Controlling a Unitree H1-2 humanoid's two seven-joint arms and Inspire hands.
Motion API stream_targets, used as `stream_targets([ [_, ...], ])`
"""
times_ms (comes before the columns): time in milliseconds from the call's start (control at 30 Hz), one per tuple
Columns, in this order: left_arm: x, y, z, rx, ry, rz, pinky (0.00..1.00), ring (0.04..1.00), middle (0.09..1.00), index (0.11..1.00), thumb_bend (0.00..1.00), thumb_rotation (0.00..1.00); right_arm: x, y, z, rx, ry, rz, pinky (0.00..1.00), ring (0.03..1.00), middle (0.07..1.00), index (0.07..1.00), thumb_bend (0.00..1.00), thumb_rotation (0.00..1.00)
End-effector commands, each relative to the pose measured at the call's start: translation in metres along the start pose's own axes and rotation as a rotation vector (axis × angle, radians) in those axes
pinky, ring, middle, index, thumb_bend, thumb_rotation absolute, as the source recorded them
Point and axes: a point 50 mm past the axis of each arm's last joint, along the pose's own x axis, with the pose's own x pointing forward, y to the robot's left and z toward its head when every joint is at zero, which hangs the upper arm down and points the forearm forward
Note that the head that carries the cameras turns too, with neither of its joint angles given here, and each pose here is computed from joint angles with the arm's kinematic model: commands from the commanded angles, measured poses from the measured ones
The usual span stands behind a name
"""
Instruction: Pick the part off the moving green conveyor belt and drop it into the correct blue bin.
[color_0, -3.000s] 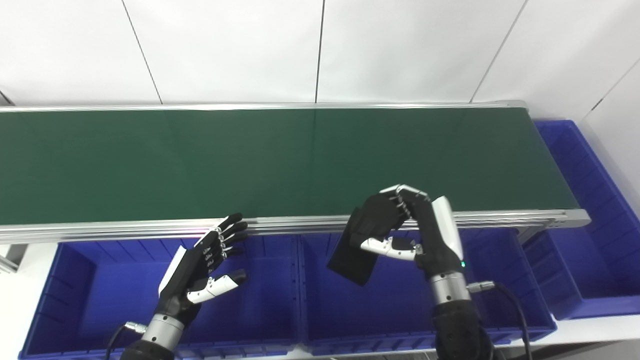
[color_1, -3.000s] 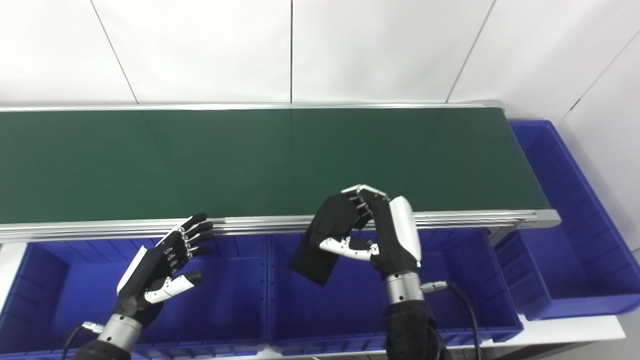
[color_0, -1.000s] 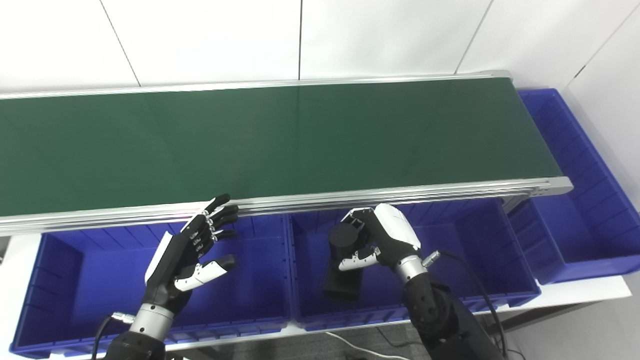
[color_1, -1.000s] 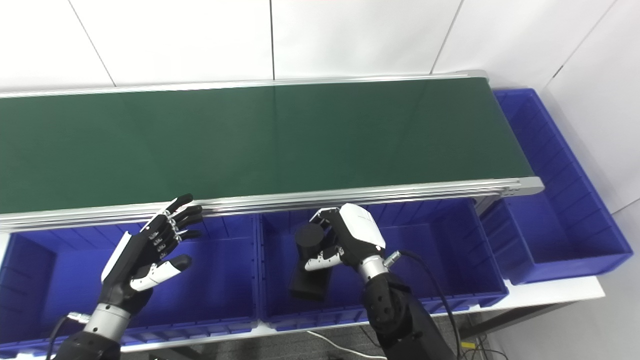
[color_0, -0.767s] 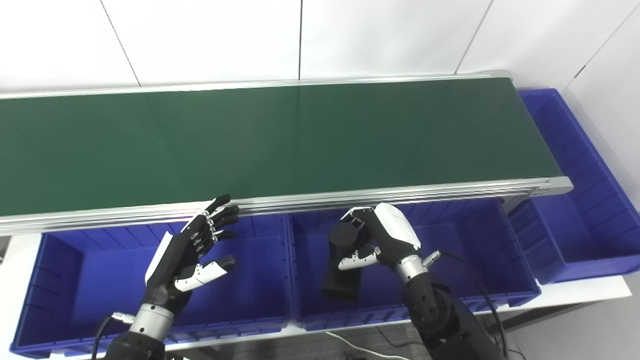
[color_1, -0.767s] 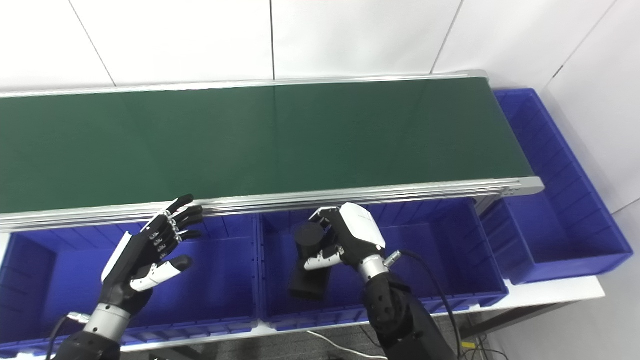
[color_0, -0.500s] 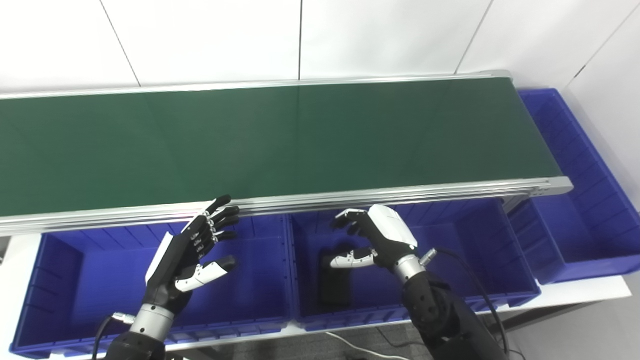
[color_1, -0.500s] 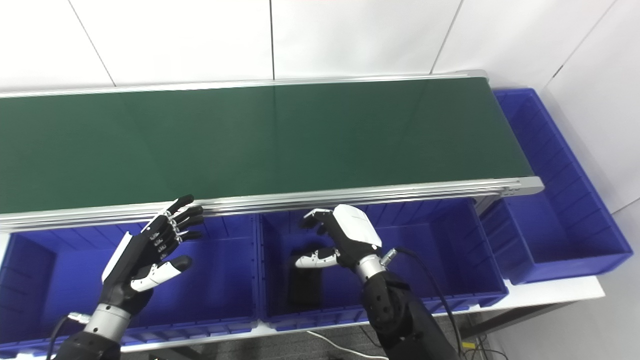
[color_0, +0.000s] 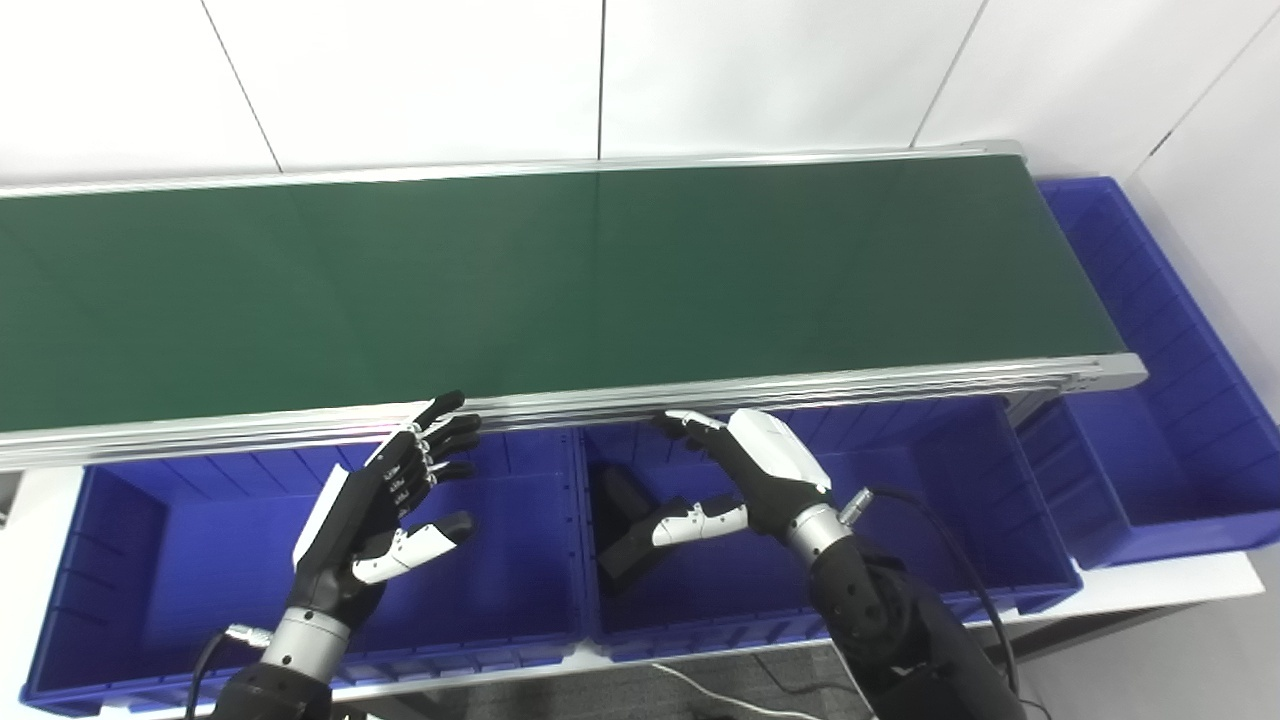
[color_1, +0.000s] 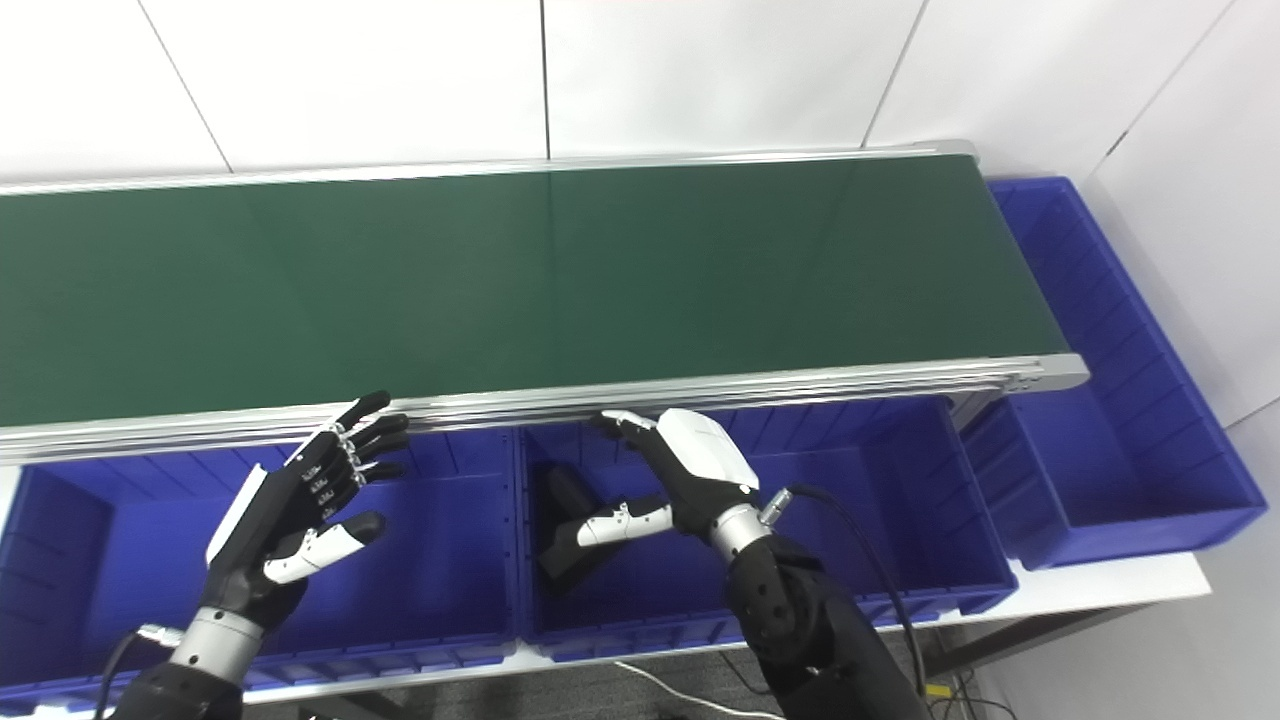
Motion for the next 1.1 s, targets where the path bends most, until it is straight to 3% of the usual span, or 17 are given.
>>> stream_targets([
  [0, 0.003, 0.001, 0.006, 0.024, -0.055, -0.009, 0.76, 0.830, 0.839, 0.893, 0.94, 0.50, -0.006, -0.010, 0.012, 0.029, -0.035, -0.024, 0.66, 0.764, 0.784, 0.850, 0.99, 0.67],
  [333, 0.000, -0.002, -0.003, 0.016, -0.048, -0.008, 0.77, 0.828, 0.833, 0.892, 0.96, 0.50, -0.030, -0.024, 0.045, 0.216, -0.175, 0.008, 0.59, 0.665, 0.698, 0.753, 0.94, 0.68],
  [467, -0.002, -0.002, -0.008, 0.022, -0.048, -0.002, 0.77, 0.829, 0.839, 0.895, 0.95, 0.50, -0.027, -0.019, 0.051, 0.357, -0.233, -0.001, 0.58, 0.651, 0.683, 0.718, 0.89, 0.61],
  [633, -0.008, -0.004, -0.011, 0.022, -0.046, 0.011, 0.78, 0.833, 0.842, 0.895, 0.95, 0.50, -0.014, 0.002, 0.044, 0.524, -0.269, -0.059, 0.60, 0.673, 0.709, 0.738, 0.89, 0.60],
  [733, -0.014, -0.006, -0.013, 0.012, -0.046, 0.023, 0.78, 0.837, 0.846, 0.893, 0.95, 0.50, -0.006, 0.016, 0.036, 0.573, -0.276, -0.079, 0.68, 0.725, 0.757, 0.791, 0.83, 0.57],
  [867, -0.020, -0.010, -0.016, -0.053, -0.047, 0.044, 0.79, 0.850, 0.857, 0.900, 0.97, 0.49, 0.001, 0.031, 0.021, 0.620, -0.282, -0.093, 0.73, 0.773, 0.803, 0.836, 0.83, 0.56],
  [1067, -0.028, -0.016, -0.023, -0.083, -0.045, 0.047, 0.82, 0.865, 0.865, 0.915, 0.97, 0.50, -0.001, 0.050, 0.007, 0.639, -0.296, -0.048, 0.75, 0.826, 0.862, 0.922, 0.85, 0.62],
])
